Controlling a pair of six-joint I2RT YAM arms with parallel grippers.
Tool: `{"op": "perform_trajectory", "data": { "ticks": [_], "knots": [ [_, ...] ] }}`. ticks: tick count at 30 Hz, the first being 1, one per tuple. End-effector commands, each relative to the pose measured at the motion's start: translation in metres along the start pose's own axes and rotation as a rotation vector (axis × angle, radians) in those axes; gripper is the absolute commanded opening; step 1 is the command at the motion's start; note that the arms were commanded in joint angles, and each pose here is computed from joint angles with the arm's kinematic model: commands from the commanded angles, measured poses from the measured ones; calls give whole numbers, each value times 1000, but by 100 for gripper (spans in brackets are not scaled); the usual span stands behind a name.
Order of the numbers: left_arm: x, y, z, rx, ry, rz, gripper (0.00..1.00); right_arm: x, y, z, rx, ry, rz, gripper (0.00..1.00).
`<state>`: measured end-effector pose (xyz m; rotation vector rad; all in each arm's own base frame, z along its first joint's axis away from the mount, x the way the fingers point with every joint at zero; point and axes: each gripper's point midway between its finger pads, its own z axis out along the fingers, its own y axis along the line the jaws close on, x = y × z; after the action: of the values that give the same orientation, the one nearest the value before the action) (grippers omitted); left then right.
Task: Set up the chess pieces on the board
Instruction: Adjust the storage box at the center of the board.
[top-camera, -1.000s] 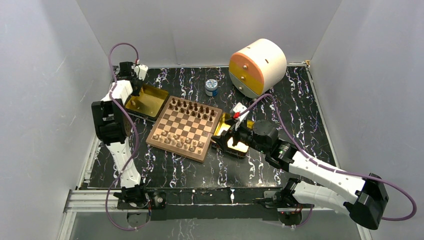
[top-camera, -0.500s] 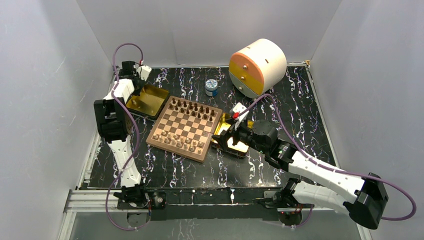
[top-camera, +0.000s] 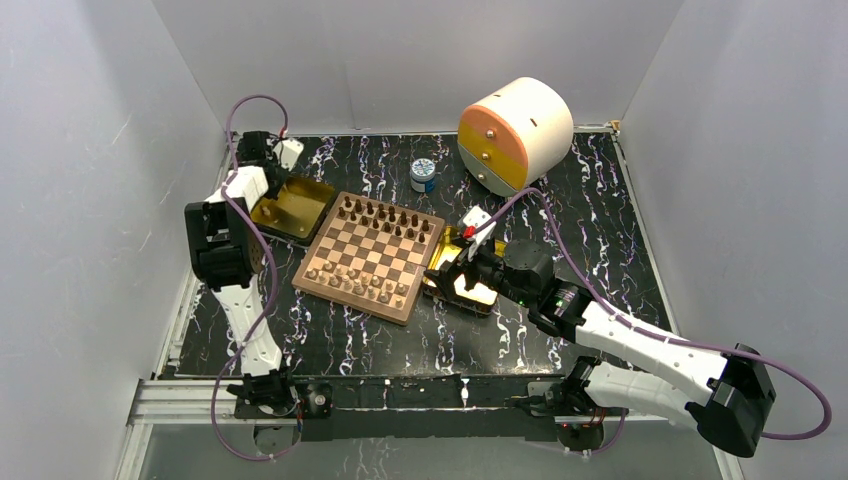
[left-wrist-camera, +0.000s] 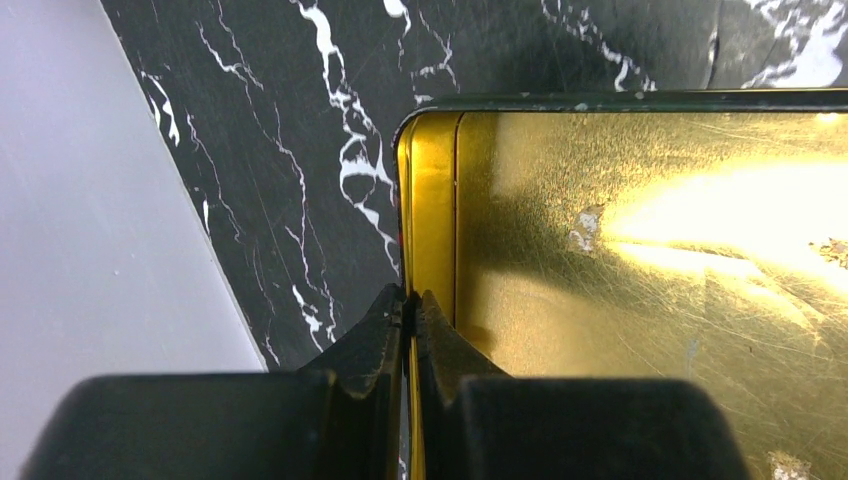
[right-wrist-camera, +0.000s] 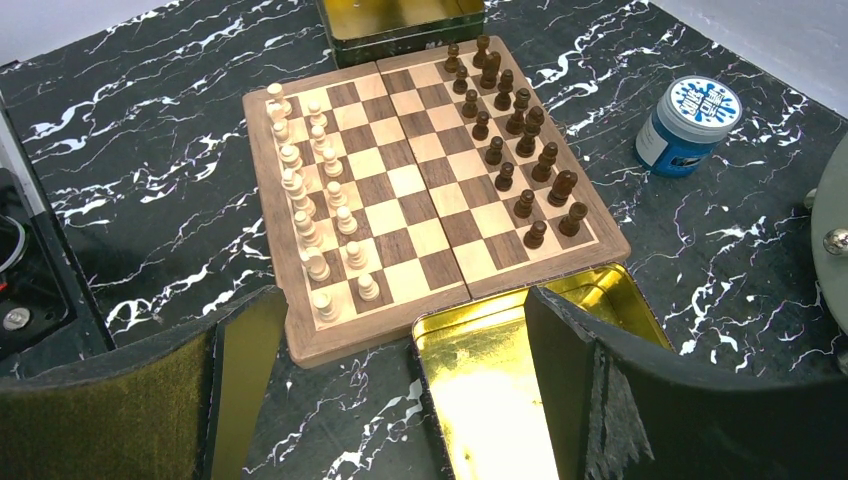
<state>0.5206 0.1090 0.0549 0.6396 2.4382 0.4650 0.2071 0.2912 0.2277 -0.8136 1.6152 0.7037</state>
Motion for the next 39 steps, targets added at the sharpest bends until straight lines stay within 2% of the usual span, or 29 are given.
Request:
{"op": "perform_trajectory", "data": {
  "ticks": [1, 6, 12, 17, 23, 27, 33, 39],
  "knots": [
    [26, 0, -19, 29, 60, 54, 0, -29, -1, 2, 7, -96, -18, 99],
    [16, 10, -24, -17, 11, 20, 1, -31, 0, 3, -3, -99, -18, 99],
    [-13, 26, -37, -64, -78, -113, 34, -32, 0, 1, -2, -103, -18, 99],
    [-36, 46, -57, -127, -142, -304, 42, -32, 3, 1, -17, -104, -13, 99],
    [-41, 50, -85, -154, -168, -531, 40, -36, 6, 1, -31, -111, -11, 99],
    [-23, 47, -98, -200, -129, -611, 36, -37, 6, -3, -35, -115, -6, 99],
    [10, 29, -95, -242, -43, -649, 33, -38, 10, -5, -51, -124, 4, 99],
    [30, 19, -87, -279, -12, -690, 33, -43, 11, -6, -57, -132, 14, 99]
  ]
}}
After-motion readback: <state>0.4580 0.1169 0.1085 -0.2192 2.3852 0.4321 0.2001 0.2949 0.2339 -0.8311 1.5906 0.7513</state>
